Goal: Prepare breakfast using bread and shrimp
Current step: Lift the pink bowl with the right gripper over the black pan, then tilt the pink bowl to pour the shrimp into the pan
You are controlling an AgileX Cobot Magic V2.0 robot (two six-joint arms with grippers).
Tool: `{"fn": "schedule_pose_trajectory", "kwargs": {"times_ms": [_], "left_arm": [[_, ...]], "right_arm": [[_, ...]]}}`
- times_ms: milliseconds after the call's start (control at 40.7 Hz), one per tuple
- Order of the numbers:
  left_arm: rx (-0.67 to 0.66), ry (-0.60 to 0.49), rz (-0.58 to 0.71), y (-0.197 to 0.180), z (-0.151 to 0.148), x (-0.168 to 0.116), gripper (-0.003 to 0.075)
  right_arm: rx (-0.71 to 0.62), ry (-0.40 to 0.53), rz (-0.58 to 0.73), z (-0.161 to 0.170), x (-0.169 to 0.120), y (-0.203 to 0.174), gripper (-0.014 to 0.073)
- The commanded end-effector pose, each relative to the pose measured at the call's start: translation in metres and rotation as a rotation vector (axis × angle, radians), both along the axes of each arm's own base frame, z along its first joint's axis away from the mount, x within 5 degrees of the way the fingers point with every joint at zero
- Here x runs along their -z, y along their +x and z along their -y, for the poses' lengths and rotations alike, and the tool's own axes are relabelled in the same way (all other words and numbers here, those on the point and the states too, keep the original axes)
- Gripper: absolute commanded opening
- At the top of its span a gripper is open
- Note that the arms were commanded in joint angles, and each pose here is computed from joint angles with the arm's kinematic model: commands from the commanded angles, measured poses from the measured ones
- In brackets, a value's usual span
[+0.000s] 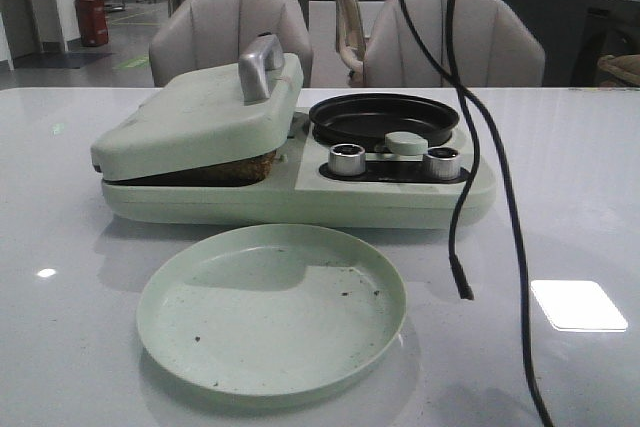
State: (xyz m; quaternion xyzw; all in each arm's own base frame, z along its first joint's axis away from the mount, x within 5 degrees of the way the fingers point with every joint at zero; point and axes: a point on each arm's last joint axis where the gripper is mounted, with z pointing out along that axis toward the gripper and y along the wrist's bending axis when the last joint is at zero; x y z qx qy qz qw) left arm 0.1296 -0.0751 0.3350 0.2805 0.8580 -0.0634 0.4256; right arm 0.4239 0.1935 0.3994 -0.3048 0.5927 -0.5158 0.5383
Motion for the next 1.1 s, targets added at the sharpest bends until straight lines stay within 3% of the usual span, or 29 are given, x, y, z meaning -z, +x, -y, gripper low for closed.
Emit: {"fn": "schedule_pose_trajectory", "kwargs": {"times_ms": [0, 123, 270, 368, 688, 786, 859, 982, 1080], "left_arm": [[0.009, -0.048, 0.077, 0.002, 0.003, -0.013, 0.0101], [0.009, -0.047, 0.075, 0.002, 0.003, -0.013, 0.0101], [0.009, -0.045, 0.073, 0.002, 0.003, -0.013, 0.0101], [0.009, -0.045, 0.073, 0.002, 0.003, -0.013, 0.0101], [0.009, -0.034, 0.087, 0.003, 0.002, -0.013, 0.0101], [0.008, -0.033, 0.088, 0.003, 0.002, -0.013, 0.0101], [0.009, -0.032, 0.091, 0.003, 0.002, -0.014, 0.0101], [0.009, -0.028, 0.101, 0.004, 0.002, -0.014, 0.0101], [0.009, -0.022, 0.105, 0.004, 0.001, -0.014, 0.0101]], "right_arm": [[0.013, 0.007, 0.107, 0.007, -0.032, -0.011, 0.0044], [0.091, 0.044, -0.011, 0.001, 0.014, 0.007, 0.0044], [0.133, -0.049, -0.035, -0.008, 0.048, 0.022, 0.0044], [0.129, -0.099, 0.000, -0.010, 0.044, 0.021, 0.0044], [0.132, -0.085, 0.023, -0.008, 0.031, 0.016, 0.0044], [0.145, -0.046, 0.042, -0.007, 0.022, 0.009, 0.0044], [0.134, 0.005, -0.020, -0.008, 0.036, 0.012, 0.0044], [0.174, -0.162, -0.033, -0.010, 0.052, 0.015, 0.0044], [0.151, -0.082, 0.037, -0.013, 0.025, 0.007, 0.0044]]}}
